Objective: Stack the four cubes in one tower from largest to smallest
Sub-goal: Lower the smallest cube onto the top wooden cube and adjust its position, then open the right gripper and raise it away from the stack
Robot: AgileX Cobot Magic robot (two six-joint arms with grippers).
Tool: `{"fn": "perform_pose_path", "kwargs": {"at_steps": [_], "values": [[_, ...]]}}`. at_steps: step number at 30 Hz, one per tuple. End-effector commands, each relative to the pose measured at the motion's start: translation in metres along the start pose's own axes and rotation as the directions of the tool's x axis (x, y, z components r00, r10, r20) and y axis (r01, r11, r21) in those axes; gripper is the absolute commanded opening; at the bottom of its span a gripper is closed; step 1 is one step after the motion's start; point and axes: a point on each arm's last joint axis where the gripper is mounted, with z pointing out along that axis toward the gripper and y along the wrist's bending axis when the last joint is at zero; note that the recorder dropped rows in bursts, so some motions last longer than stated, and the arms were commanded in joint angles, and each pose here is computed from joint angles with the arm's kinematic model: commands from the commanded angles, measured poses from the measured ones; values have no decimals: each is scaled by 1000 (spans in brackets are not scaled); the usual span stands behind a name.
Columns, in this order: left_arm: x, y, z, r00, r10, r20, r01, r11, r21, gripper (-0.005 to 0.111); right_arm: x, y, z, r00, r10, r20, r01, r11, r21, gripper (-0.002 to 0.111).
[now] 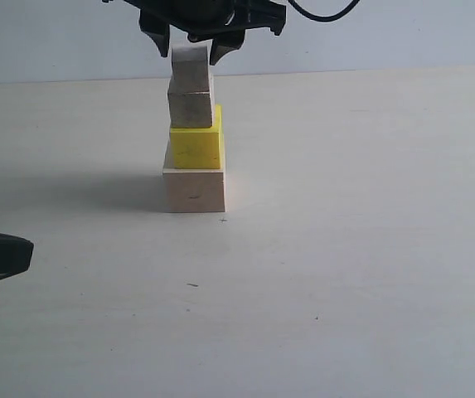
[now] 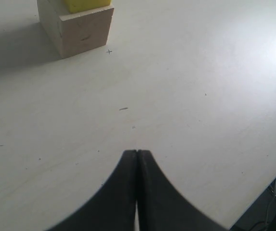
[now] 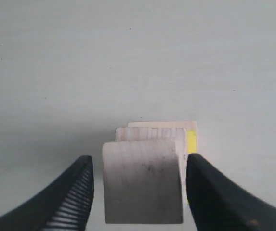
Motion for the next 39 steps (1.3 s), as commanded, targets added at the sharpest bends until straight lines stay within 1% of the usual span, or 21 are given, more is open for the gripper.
{"fn": "perform_pose_path", "kwargs": {"at_steps": [1, 17, 25, 29, 32, 35, 36, 39], "values": [[-1, -2, -2, 1000, -6, 15, 5, 1000, 11, 0, -1, 2, -3, 1000, -2, 9, 2, 1000, -11, 59], [-1, -2, -2, 1000, -6, 15, 5, 1000, 11, 0, 2, 4, -4, 999, 23, -27, -24, 999, -31, 60], [-1, -2, -2, 1000, -6, 15, 5, 1000, 11, 0, 3, 2, -3, 1000, 9, -29, -10, 1000, -10, 60], [-1, -2, -2, 1000, -6, 15, 5, 1000, 11, 0, -1, -3, -18, 1000, -9, 0, 9, 1000, 15, 60], [-1, -2, -2, 1000, -6, 15, 5, 1000, 11, 0, -5, -8, -34, 998, -54, 35, 53, 998, 29, 60], [-1, -2, -2, 1000, -6, 15, 5, 1000, 11, 0, -7, -9, -54, 988, -147, 52, 147, 989, -3, 60], [-1, -2, -2, 1000, -6, 15, 5, 1000, 11, 0, -6, -8, -62, 984, -174, 45, 176, 984, -39, 59], [-1, -2, -2, 1000, -6, 17, 5, 1000, 10, 0, -2, -5, -86, 982, -187, 24, 189, 971, -147, 57]]}}
